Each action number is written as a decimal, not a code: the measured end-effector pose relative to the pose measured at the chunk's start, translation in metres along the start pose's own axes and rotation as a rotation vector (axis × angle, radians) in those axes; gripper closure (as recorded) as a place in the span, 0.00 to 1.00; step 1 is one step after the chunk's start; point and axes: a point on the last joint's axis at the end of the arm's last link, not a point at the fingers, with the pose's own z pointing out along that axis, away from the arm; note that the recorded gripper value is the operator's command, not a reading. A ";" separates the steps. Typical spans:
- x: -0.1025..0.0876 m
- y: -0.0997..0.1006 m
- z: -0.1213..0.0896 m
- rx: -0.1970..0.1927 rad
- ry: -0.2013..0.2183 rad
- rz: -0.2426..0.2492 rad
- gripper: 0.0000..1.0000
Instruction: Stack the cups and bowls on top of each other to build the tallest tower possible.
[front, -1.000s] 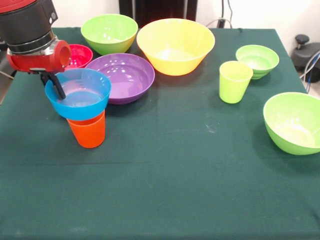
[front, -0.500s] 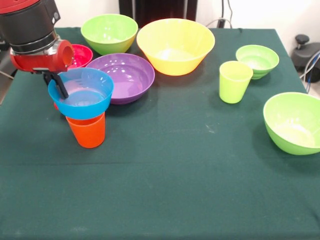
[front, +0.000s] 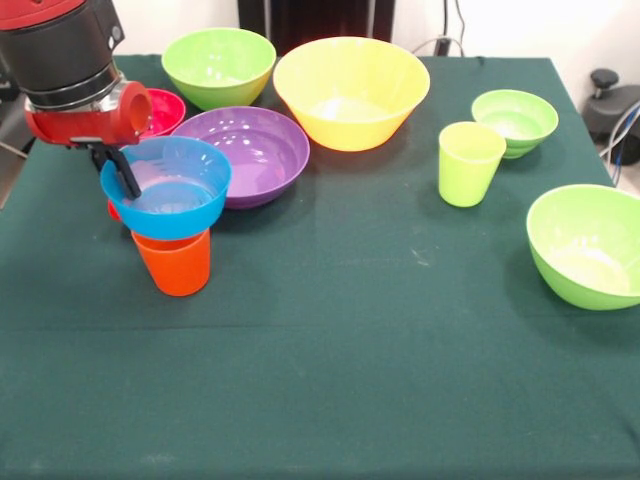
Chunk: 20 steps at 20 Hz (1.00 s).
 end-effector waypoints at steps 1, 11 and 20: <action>0.000 0.000 0.000 0.000 0.000 0.000 1.00; 0.001 0.002 0.002 -0.002 0.003 -0.001 1.00; 0.000 0.001 0.005 -0.005 0.004 0.002 1.00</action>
